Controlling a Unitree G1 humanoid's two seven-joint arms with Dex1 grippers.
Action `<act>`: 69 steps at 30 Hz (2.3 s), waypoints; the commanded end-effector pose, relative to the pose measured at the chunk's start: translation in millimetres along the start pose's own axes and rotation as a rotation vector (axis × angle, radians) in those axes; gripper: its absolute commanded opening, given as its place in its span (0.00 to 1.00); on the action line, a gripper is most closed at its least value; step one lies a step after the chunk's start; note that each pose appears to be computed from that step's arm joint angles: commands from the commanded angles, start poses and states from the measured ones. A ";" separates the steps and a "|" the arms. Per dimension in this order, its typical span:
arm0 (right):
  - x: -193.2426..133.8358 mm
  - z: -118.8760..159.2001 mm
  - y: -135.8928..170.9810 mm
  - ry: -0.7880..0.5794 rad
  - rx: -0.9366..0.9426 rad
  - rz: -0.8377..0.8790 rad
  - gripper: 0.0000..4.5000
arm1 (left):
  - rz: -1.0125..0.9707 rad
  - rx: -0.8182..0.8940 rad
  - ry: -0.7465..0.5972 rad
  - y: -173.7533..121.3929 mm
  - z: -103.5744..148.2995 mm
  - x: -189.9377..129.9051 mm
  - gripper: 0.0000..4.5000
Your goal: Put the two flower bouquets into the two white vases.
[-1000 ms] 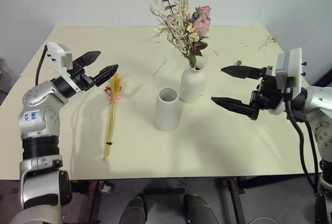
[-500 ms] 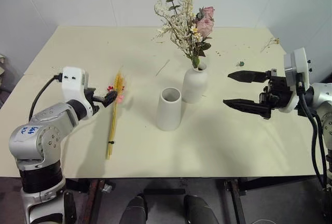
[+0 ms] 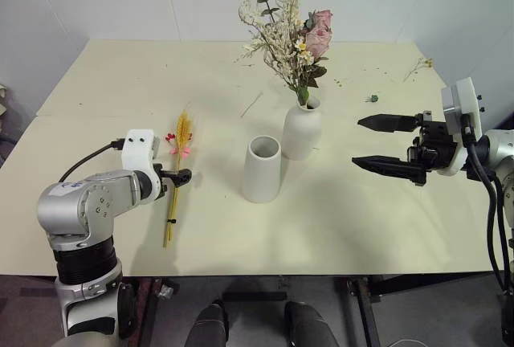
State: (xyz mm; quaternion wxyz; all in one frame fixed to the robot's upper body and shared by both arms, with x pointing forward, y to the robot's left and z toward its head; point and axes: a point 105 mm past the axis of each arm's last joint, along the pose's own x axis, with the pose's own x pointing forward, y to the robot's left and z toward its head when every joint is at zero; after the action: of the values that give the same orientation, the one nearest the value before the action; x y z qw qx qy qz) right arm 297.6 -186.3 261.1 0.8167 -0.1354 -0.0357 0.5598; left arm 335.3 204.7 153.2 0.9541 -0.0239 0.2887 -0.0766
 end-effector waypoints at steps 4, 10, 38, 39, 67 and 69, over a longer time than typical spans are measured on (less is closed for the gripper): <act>-4.8 14.5 2.6 -0.014 -0.050 -0.029 1.00 | 0.032 -0.022 0.049 7.1 -3.5 7.5 0.87; -6.0 15.3 3.0 -0.016 -0.049 -0.050 1.00 | 0.024 -0.003 0.110 8.0 -9.9 13.6 0.46; -26.0 59.1 39.8 -0.337 -0.082 -0.019 1.00 | -0.330 0.103 -0.963 -37.1 187.3 -51.6 0.00; -26.1 59.9 40.5 -0.346 -0.090 -0.027 1.00 | -0.373 0.105 -0.992 -42.2 192.8 -57.5 0.00; -20.9 46.6 77.2 -0.317 -0.101 0.138 1.00 | -1.166 0.026 -1.149 -140.8 210.2 -124.2 0.00; -20.2 43.2 75.6 -0.304 -0.097 0.146 1.00 | -1.205 -0.011 -1.146 -144.3 206.5 -121.6 0.00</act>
State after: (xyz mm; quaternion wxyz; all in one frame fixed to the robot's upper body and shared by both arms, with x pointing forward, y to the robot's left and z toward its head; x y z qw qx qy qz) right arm 215.3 -171.4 280.8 0.7587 -0.0724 -0.1680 0.6252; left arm 341.4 82.7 393.0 0.7705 -0.2097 -0.2750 -0.5355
